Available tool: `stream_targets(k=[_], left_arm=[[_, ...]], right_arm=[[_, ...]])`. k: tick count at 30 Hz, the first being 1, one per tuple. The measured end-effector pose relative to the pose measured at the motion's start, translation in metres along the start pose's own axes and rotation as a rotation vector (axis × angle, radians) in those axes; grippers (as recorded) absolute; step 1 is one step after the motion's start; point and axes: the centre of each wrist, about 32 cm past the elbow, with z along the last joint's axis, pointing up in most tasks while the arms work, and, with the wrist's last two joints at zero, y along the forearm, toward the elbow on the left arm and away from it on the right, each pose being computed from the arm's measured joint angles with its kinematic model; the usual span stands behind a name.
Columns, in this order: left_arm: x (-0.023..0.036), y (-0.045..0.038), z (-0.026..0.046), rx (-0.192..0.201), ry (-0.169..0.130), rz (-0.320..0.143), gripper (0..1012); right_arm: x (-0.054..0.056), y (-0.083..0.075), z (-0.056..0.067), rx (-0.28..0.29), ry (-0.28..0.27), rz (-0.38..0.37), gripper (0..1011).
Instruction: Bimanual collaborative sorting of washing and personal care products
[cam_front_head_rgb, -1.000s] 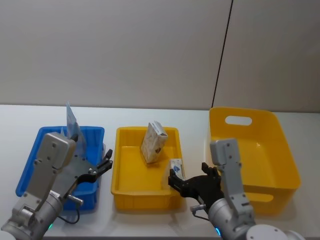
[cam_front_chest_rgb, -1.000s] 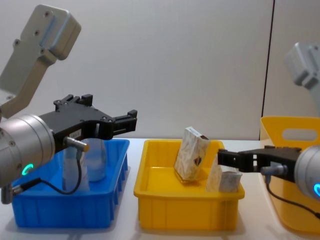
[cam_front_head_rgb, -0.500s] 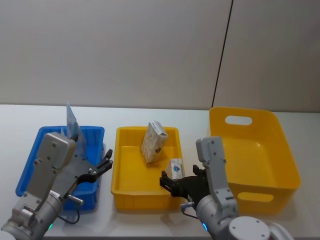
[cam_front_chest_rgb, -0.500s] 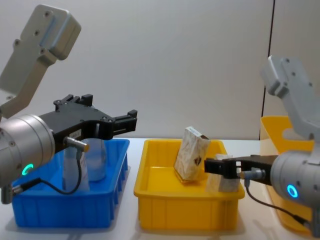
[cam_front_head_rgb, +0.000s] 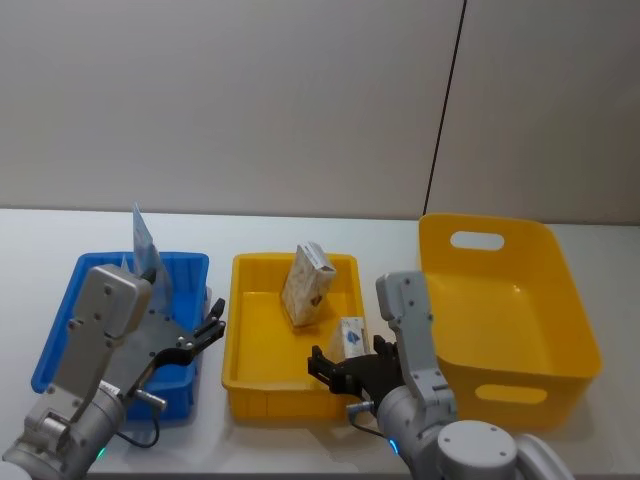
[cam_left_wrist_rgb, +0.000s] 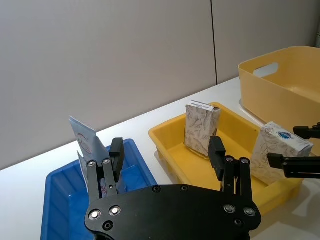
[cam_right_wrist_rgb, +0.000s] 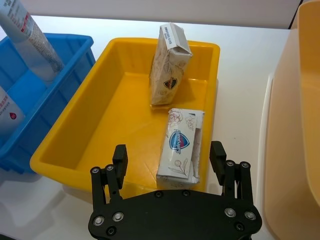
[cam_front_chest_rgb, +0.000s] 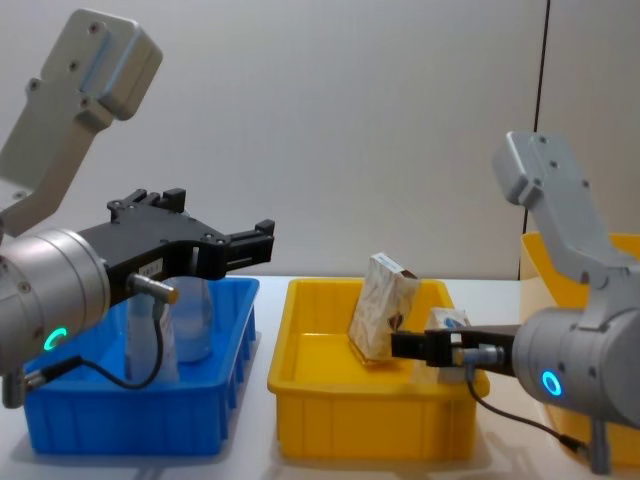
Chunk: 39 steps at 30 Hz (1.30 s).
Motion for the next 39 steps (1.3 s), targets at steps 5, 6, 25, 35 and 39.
stream_targets(k=[5, 6, 25, 35, 39], left_arm=[[0.0, 0.0, 0.0, 0.0, 0.0, 0.0, 1001], [0.0, 0.0, 0.0, 0.0, 0.0, 0.0, 1001], [0.0, 0.0, 0.0, 0.0, 0.0, 0.0, 1001], [0.0, 0.0, 0.0, 0.0, 0.0, 0.0, 1001], [0.0, 0.0, 0.0, 0.0, 0.0, 0.0, 1001]], right_arm=[[0.0, 0.004, 0.0, -0.015, 0.008, 0.001, 967], [0.0, 0.005, 0.0, -0.019, 0.011, 0.001, 955], [0.001, 0.015, 0.003, -0.05, 0.042, 0.008, 400], [0.001, 0.018, 0.005, -0.031, 0.049, 0.007, 348], [0.001, 0.018, 0.005, -0.003, 0.049, 0.009, 345]])
